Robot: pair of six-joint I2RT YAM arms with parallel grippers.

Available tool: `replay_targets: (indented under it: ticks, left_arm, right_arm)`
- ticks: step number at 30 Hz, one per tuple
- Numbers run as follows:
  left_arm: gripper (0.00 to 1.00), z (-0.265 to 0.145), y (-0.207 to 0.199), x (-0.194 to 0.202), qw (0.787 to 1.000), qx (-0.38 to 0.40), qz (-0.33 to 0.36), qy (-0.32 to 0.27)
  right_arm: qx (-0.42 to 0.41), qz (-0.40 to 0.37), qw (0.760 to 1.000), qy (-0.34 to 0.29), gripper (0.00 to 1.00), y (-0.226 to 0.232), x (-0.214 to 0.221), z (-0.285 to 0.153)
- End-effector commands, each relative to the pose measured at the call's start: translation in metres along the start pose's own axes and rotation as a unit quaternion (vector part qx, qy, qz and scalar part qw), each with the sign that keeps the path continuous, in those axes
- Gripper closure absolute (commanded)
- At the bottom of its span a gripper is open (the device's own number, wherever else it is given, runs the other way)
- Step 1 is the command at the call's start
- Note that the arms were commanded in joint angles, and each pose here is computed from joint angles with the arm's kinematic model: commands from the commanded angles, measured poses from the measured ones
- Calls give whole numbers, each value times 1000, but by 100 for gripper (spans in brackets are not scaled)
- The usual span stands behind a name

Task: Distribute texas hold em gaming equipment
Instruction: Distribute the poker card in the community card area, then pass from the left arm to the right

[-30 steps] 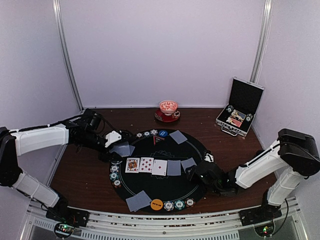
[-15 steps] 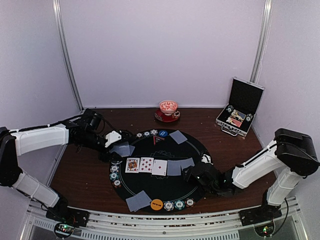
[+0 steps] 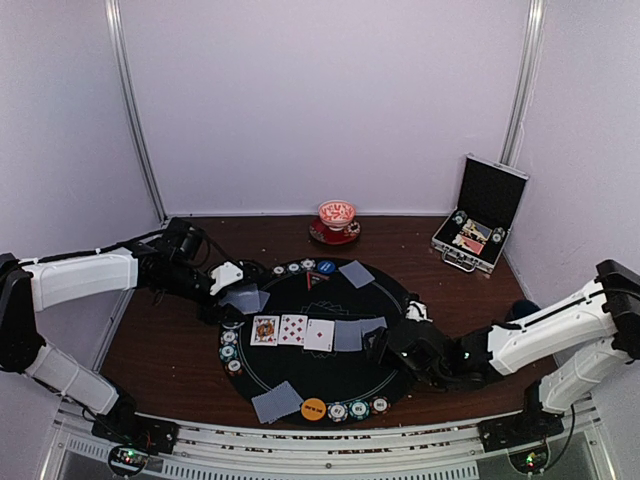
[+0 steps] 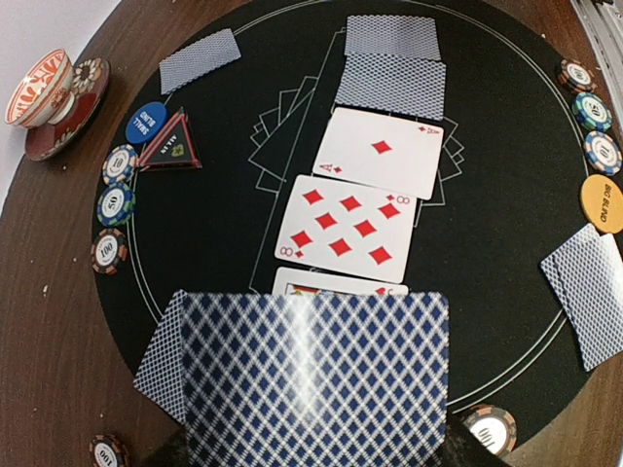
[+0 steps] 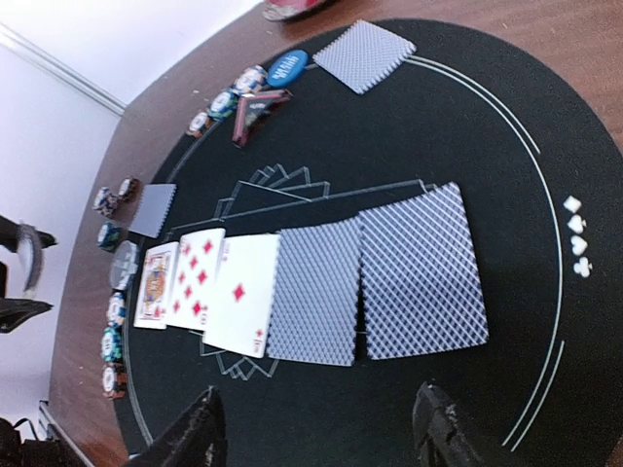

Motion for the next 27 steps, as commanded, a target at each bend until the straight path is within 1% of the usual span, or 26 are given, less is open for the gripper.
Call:
replay_targets:
  ticks: [1,5,7,11,13,17,19,24,27]
  left_arm:
    - [38,-1,6,-10,1000,-9,9,-16]
    - [38,-1,3,-12,1000,-5,13,-19]
    - [38,0,1,-12,1000,-2,14,-18]
    - [38,2,-3,-12,1000,3,21,-20]
    - [38,1,-5,-13,999,4,24,-22]
    - [38,-1,-9,-15,999,7,33,-28]
    - [38,-1,-11,-15,999,10,36,-29]
    - [37,0,-15,-16,999,15,43,-30]
    - [37,1,-16,-16,998,17,45,-31]
  right_arm:
    - [-56,-28,997,-39,30,37,-30,-21]
    - [-146,-39,988,-33,23,87,-37,-26]
    - [-185,-40,982,-21,22,113,-37,-22]
    - [-244,-36,969,17,22,158,-29,1]
    - [-263,-25,964,43,22,172,-23,19]
    - [-318,13,944,91,24,195,-13,50]
    - [-334,26,936,105,26,202,-11,62]
    - [-367,34,920,135,29,225,-1,77]
    - [-372,37,916,147,30,231,4,85]
Point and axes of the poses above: each gripper's point midway between its finger pads, its own z axis out along the fingers, its own y axis along the line the jaws close on, x = y × z, the point moved 1 cm from there along -z, back along the fingers, and after that the axes turned 2 degrees about z, right-handed, at the moved point
